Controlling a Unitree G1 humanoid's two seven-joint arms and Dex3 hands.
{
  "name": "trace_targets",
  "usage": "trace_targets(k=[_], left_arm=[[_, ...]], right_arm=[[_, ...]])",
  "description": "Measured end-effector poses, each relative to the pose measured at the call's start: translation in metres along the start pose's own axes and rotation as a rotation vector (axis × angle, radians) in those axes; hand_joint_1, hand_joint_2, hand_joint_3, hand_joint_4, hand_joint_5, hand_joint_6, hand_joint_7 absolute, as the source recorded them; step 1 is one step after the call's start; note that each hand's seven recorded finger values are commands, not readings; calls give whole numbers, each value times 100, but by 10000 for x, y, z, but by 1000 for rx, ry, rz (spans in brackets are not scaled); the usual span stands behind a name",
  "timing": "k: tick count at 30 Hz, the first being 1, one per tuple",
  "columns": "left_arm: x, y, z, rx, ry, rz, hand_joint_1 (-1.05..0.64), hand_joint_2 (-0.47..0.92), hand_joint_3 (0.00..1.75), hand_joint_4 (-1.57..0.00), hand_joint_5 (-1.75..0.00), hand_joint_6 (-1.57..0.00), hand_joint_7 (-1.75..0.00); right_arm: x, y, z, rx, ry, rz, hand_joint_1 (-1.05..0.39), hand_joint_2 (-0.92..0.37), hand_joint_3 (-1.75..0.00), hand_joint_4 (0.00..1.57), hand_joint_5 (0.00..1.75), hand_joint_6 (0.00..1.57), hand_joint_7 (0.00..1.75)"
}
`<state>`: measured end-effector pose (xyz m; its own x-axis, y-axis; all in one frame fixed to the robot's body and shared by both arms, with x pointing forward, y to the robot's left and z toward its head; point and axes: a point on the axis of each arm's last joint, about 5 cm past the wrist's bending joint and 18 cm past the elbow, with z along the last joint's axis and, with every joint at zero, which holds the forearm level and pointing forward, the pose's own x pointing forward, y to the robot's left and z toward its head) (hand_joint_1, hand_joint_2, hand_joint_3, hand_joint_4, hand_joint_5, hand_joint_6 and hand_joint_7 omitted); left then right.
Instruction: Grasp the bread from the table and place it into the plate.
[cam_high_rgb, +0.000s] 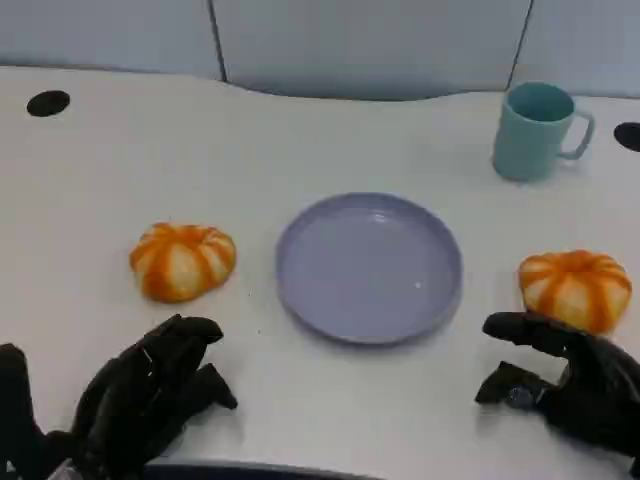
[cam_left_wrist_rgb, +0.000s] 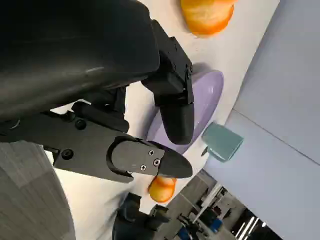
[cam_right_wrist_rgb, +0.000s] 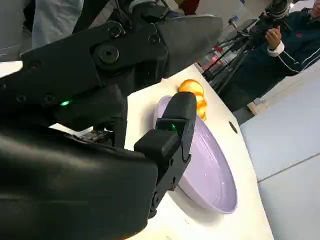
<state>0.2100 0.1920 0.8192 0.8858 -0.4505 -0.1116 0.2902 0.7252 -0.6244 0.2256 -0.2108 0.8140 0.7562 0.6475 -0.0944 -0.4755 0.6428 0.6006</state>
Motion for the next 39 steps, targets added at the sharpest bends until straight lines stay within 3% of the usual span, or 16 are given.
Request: trace_targets(k=[28, 34, 38, 39], left_arm=[[-6, -1, -1, 59, -20, 7, -58, 89, 5, -53, -168, -53, -118], [-6, -20, 35, 190, -81, 29, -57, 90, 7, -40, -166, -43, -120], [-1, -43, 71, 284, -132, 46, -58, 92, 9, -37, -159, -41, -110], [2, -50, 77, 307, -138, 52, -52, 92, 11, -30, -155, -35, -103]], right_arm=[[4, 5, 10, -16, -5, -18, -39, -92, -13, 53, 128, 69, 66], [6, 7, 12, -22, -7, -22, -39, -92, -14, 53, 128, 70, 67], [10, 13, 14, -27, -5, -26, -39, -92, -15, 53, 129, 68, 67], [12, 15, 14, -28, -5, -26, -39, -92, -14, 53, 129, 68, 68]])
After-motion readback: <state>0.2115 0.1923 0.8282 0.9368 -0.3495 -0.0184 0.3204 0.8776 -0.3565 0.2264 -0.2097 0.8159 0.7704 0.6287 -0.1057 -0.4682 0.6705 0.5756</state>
